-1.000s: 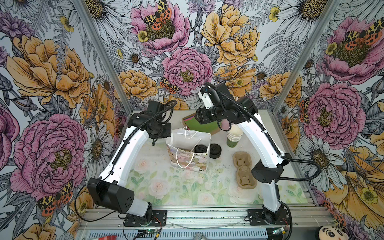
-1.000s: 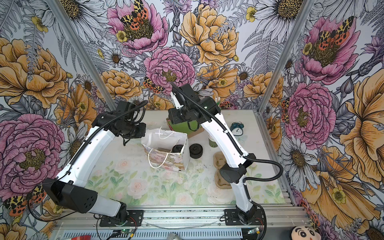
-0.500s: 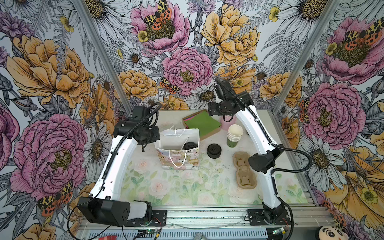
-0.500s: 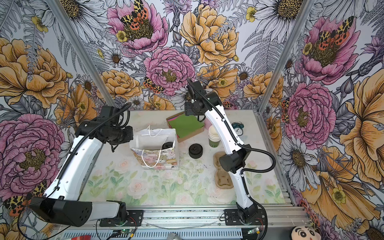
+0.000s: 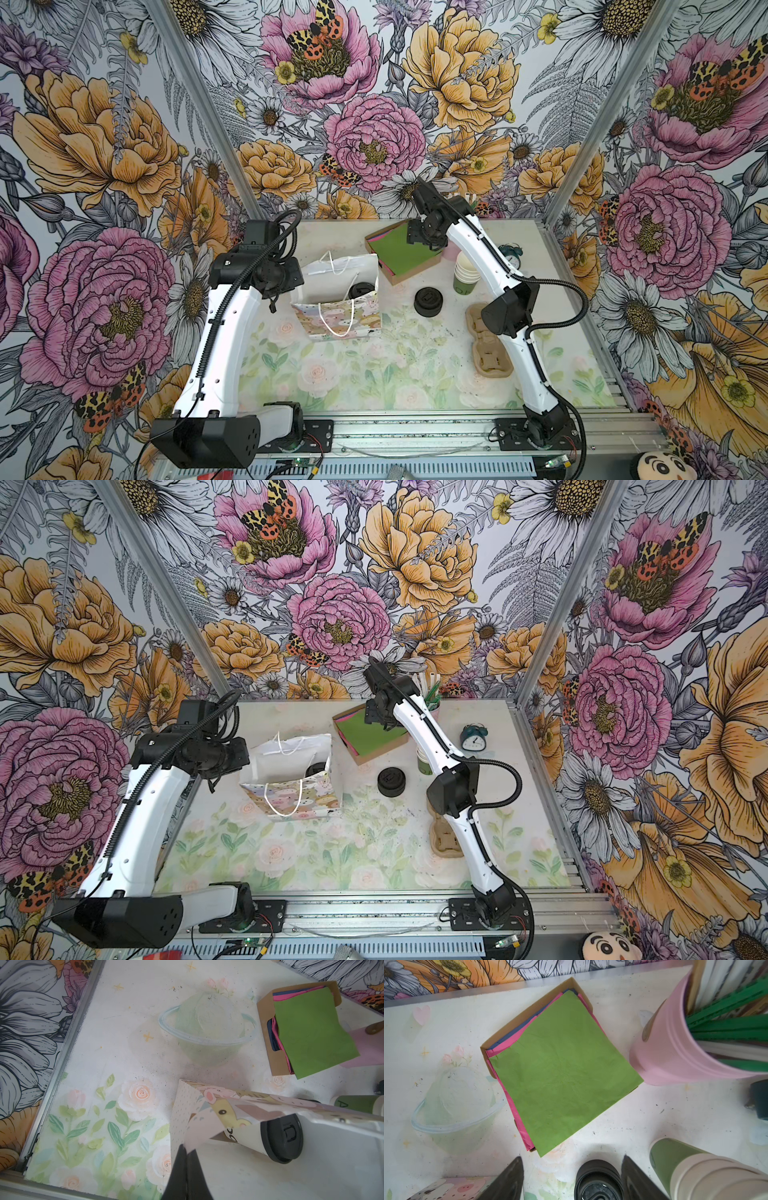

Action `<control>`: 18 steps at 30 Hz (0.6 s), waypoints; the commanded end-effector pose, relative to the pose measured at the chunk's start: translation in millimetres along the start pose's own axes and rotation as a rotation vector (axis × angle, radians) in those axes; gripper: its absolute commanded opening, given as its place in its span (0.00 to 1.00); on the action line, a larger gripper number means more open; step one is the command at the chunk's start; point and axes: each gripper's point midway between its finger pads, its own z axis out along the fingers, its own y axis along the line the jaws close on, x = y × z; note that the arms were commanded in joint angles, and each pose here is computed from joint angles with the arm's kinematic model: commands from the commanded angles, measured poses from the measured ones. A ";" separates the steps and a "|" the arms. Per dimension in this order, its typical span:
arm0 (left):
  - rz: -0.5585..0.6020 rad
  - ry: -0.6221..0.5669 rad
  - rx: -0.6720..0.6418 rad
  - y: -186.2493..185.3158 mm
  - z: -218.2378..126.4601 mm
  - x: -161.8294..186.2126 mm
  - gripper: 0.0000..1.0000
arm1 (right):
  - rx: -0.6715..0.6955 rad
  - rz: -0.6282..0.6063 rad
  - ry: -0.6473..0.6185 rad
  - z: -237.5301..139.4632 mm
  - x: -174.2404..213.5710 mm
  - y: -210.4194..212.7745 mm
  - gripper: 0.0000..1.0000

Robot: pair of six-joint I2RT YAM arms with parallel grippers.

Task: Pack the takeout coffee
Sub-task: 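Move the right gripper over the box of green tissue paper, then grasp the top green tissue sheet with the right gripper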

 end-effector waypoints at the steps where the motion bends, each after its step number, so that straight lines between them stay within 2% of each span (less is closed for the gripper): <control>1: -0.018 -0.016 -0.017 6.1 -1.2 0.8 0.00 | -0.020 -0.048 0.046 16.0 20.5 20.3 0.74; 6: -0.016 -0.024 -0.008 5.0 -3.4 0.9 0.00 | 0.000 -0.134 0.113 36.1 47.1 26.2 0.70; 18: -0.010 -0.008 0.018 -0.4 1.6 2.2 0.00 | -0.045 -0.136 0.203 78.7 68.7 36.0 0.66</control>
